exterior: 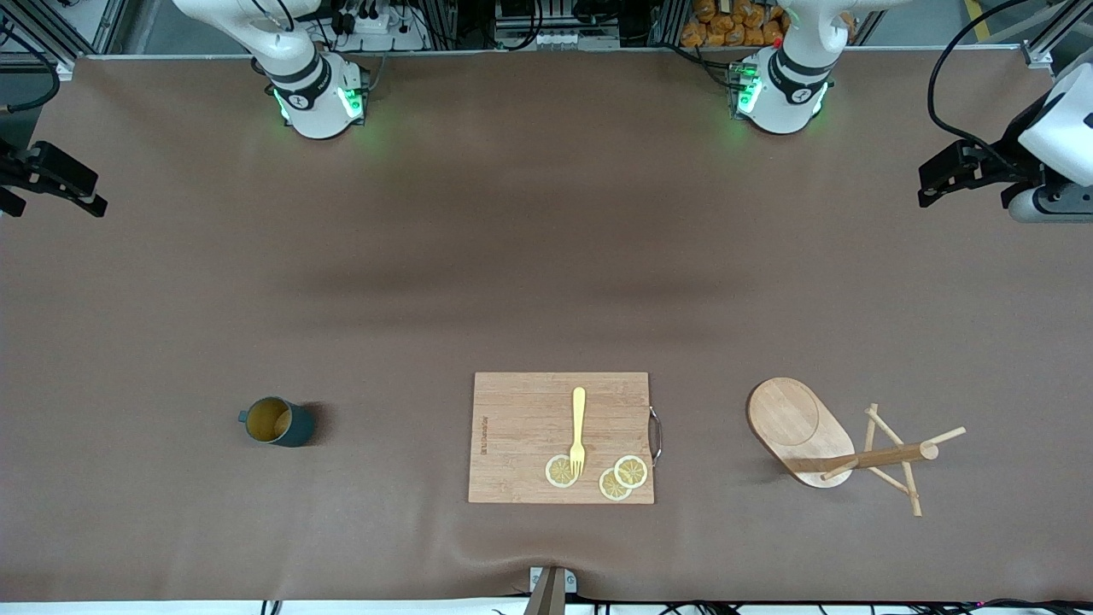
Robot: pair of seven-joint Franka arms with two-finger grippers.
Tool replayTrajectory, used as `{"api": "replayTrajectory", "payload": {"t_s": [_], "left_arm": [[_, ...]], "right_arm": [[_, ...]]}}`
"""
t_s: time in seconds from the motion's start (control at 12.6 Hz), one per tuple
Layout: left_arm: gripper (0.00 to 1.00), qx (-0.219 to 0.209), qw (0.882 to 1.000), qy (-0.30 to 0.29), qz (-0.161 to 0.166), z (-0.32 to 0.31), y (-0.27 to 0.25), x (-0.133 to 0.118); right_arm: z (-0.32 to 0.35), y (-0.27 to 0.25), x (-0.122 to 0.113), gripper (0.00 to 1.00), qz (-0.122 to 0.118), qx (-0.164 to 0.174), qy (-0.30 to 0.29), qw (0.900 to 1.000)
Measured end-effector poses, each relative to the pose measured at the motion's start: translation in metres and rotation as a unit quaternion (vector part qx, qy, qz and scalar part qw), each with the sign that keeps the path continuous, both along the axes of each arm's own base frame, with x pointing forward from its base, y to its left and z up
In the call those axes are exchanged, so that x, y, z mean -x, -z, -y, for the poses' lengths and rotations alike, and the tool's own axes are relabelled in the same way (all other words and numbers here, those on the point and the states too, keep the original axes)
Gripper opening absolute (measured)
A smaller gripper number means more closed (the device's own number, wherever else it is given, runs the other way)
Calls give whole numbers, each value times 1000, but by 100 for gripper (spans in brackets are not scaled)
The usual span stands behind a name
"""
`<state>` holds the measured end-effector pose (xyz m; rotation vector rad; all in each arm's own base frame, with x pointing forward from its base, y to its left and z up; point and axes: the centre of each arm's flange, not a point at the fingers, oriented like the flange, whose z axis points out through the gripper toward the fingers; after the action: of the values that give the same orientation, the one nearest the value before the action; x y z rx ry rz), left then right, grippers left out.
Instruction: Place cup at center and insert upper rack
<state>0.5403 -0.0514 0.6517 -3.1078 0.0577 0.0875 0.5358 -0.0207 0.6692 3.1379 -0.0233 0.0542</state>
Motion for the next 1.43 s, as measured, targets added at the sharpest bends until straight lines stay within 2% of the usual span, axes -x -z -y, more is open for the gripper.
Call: {"api": "replayTrajectory", "payload": {"t_s": [1.43], "left_arm": [[100, 0, 1000, -2, 14, -2, -3, -3]], "right_arm": [[0, 0, 0, 100, 0, 0, 0, 1000]]}}
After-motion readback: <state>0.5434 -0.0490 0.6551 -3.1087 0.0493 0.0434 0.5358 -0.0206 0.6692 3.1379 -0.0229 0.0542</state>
